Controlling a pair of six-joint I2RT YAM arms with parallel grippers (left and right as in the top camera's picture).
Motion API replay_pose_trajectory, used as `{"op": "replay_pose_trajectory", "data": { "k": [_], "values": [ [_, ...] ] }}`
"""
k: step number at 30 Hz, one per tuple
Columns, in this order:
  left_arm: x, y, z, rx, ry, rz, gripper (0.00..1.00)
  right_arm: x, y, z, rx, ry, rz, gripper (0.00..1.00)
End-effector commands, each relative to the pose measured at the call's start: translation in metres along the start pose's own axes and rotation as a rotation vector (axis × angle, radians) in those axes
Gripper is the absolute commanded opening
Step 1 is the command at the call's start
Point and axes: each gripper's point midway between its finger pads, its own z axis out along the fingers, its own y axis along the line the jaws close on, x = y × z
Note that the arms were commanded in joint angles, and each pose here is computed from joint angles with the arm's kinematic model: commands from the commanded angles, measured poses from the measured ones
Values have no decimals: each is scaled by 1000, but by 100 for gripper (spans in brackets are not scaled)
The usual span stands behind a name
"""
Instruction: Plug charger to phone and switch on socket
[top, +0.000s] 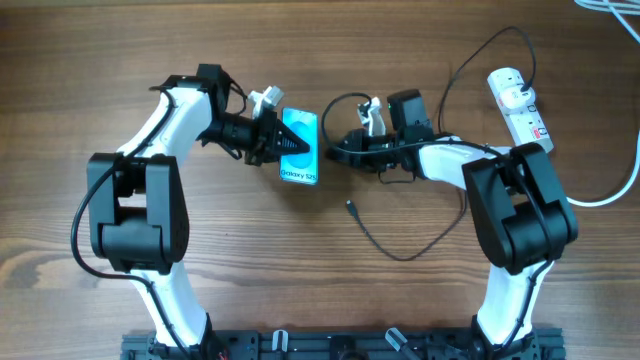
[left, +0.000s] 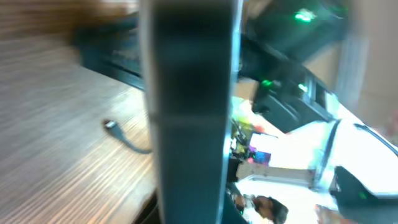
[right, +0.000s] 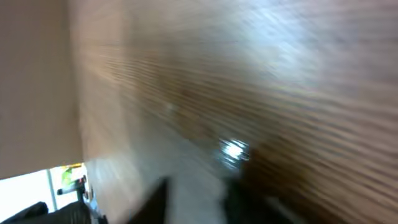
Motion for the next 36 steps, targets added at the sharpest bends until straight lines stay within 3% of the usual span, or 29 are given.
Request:
{"op": "replay_pose_trajectory", "data": {
  "k": [1,3,6,9,11,12,14,18,23,29,36],
  "values": [
    [-1,-27,-14,105,-47,179,4,7,-17,6,48,8,5,4],
    [-2,-19,-16,60,-50,276,4,11,-3,6,-29,39,-76,4],
    [1,4,-16,-73,-18,300,4,10,10,-1,-122,53,-136,5],
    [3,19,-16,-163,8,299,4,2,1,-5,-87,21,-129,15],
    [4,28,-16,-214,23,298,4,3,-1,-5,-78,24,-121,11],
    [5,31,-17,-234,28,298,4,7,8,-6,-135,48,-131,5],
    [4,30,-17,-230,27,294,4,14,43,-15,-328,95,-212,4],
    [3,12,-13,-123,3,292,4,19,96,-41,-603,181,-286,4],
    [5,-15,-12,34,-22,265,4,26,109,-60,-696,263,-289,5],
    [5,-66,-32,342,-120,257,4,-1,137,-100,-694,176,-334,4],
    [30,-77,-38,362,-137,244,4,-32,119,-115,-640,2,-314,5]
  ]
}}
